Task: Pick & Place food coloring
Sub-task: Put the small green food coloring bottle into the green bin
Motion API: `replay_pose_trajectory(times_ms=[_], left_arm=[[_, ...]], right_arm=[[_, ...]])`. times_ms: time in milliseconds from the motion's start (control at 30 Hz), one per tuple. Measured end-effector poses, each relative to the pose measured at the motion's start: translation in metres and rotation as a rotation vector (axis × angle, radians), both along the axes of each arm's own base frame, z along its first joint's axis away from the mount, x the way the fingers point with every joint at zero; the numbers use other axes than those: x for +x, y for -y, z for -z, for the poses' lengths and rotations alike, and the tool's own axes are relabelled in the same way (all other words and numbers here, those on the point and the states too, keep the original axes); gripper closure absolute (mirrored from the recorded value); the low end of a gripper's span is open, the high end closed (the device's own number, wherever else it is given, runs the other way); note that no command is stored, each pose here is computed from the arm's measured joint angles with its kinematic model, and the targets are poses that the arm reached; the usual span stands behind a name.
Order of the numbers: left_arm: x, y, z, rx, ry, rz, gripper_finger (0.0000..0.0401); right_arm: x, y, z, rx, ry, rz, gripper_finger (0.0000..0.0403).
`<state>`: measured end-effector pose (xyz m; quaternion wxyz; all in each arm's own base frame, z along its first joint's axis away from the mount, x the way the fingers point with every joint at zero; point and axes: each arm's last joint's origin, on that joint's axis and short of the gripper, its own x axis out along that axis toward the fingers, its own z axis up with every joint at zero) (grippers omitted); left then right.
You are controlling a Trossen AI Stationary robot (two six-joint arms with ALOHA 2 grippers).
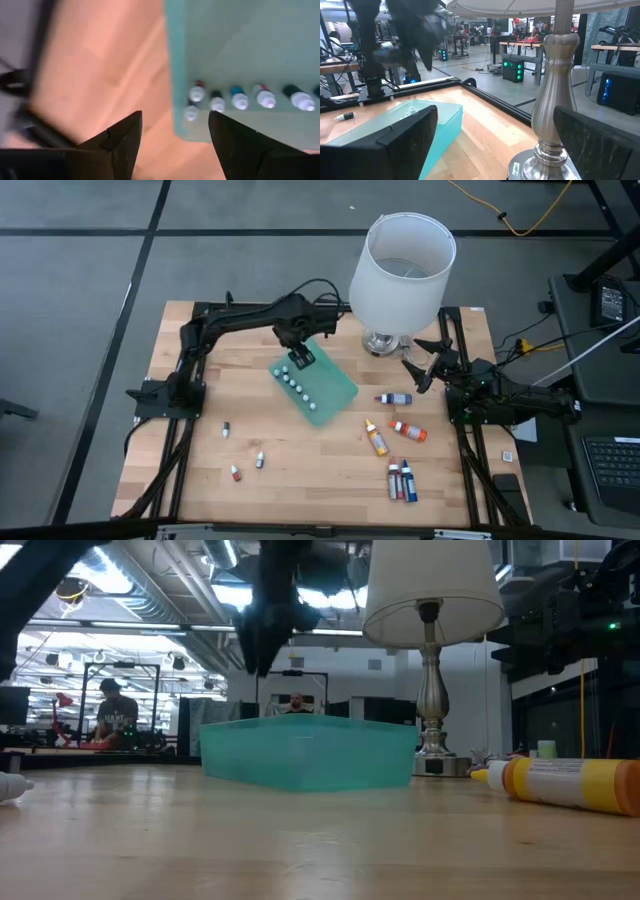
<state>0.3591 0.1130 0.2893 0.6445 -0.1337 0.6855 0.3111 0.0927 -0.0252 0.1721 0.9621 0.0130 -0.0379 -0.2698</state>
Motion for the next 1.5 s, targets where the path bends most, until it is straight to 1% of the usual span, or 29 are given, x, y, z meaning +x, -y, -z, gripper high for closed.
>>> replay_pose_trajectory(times_ms=[67,167,233,333,433,500,600,667,733,867,967,1067,1200,1267,1367,1433,1500], left_arm=[[-0.003,0.011,-0.011,0.081,0.024,-0.019,0.0184],[-0.014,0.03,-0.028,0.175,0.087,-0.051,0.0189],[-0.024,0.043,-0.037,0.205,0.13,-0.065,0.0192],[-0.04,0.065,-0.041,0.208,0.191,-0.065,0.0195],[-0.057,0.086,-0.04,0.202,0.264,-0.058,0.0196],[-0.068,0.101,-0.035,0.185,0.306,-0.048,0.0196],[-0.081,0.124,-0.027,0.165,0.36,0.005,0.0196],[-0.091,0.138,-0.022,0.139,0.387,-0.007,0.0195],[-0.102,0.152,-0.016,0.141,0.414,-0.081,0.0194],[-0.125,0.176,-0.003,0.191,0.502,-0.271,0.0195],[-0.138,0.191,0.007,0.184,0.534,-0.405,0.0193],[-0.147,0.205,0.014,0.175,0.55,-0.485,0.018],[-0.158,0.217,0.015,0.183,0.597,-0.619,0.0147],[-0.162,0.222,0.015,0.19,0.622,-0.672,0.0126],[-0.169,0.234,0.017,0.188,0.642,-0.711,0.0097],[-0.174,0.244,0.02,0.187,0.667,-0.734,0.0086],[-0.178,0.254,0.024,0.194,0.676,-0.739,0.0083]], right_arm=[[0.0,0.0,0.0,0.0,0.0,0.0,0.0006],[0.0,0.0,0.0,0.0,0.0,0.0,0.0006],[0.0,0.0,0.0,0.0,0.0,0.0,0.0006],[0.0,0.0,0.0,0.0,0.0,0.0,0.0006],[0.0,0.0,0.0,0.0,0.0,0.0,0.0006],[0.0,0.0,0.0,0.0,0.0,0.0,0.0006],[0.0,0.0,0.0,0.0,0.0,0.0,0.0006],[0.0,0.0,0.0,0.0,0.0,0.0,0.0006],[0.0,0.0,0.0,0.0,0.0,0.0,0.0006],[0.0,0.0,0.0,0.0,0.0,0.0,0.0006],[0.0,0.0,0.0,0.0,0.0,0.0,0.0006],[0.0,0.0,0.0,0.0,0.0,0.0,0.0006],[0.0,0.0,0.0,0.0,0.0,0.0,0.0006],[0.0,0.0,0.0,0.0,0.0,0.0,0.0006],[0.0,0.0,0.0,0.0,0.0,0.0,0.0006],[0.0,0.0,0.0,0.0,0.0,0.0,0.0006],[0.0,0.0,0.0,0.0,0.0,0.0,0.0006]])
